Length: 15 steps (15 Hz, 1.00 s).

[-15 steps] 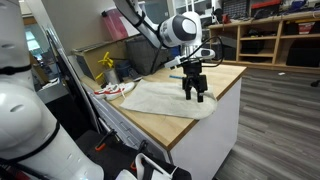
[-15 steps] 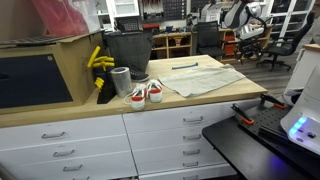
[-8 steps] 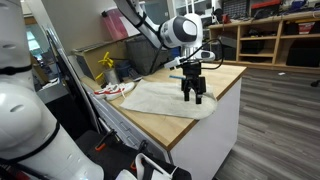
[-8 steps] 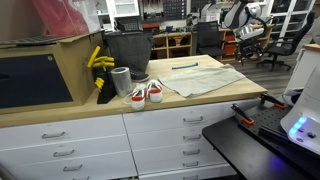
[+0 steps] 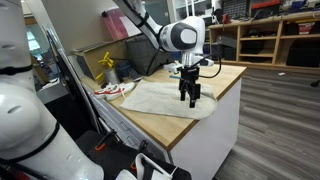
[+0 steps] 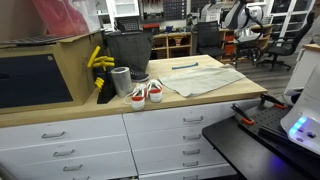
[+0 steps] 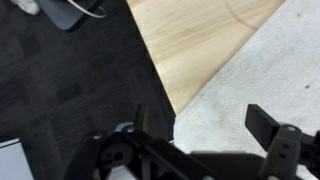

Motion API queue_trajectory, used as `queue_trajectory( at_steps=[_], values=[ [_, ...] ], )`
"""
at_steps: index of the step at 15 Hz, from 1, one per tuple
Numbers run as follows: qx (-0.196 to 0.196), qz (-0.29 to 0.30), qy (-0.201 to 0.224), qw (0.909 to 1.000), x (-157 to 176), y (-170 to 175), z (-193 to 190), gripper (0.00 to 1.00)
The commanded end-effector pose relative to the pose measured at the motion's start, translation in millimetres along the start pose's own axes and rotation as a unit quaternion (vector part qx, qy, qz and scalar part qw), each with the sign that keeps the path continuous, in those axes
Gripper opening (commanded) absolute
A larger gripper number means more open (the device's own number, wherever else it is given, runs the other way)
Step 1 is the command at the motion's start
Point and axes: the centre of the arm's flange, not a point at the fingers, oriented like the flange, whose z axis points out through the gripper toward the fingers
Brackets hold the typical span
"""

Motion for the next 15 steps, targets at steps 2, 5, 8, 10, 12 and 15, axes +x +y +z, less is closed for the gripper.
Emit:
queue_trajectory(
  at_steps=[2, 5, 8, 10, 12, 15],
  values=[
    [0.117, 0.018, -0.016, 0.9929, 26.6, 42.8, 29.7, 1.00],
    [0.175, 0.038, -0.008, 0.9838, 55.0, 78.5, 39.0, 1.00],
    [0.213, 0.041, 0.002, 0.9761, 63.7, 102.1, 49.4, 1.00],
    [0.228, 0.039, 0.006, 0.9730, 64.8, 108.4, 58.7, 1.00],
    [0.241, 0.035, 0.011, 0.9700, 62.4, 107.4, 69.8, 1.00],
    [0.263, 0.034, 0.009, 0.9643, 60.8, 98.2, 83.6, 1.00]
  ],
)
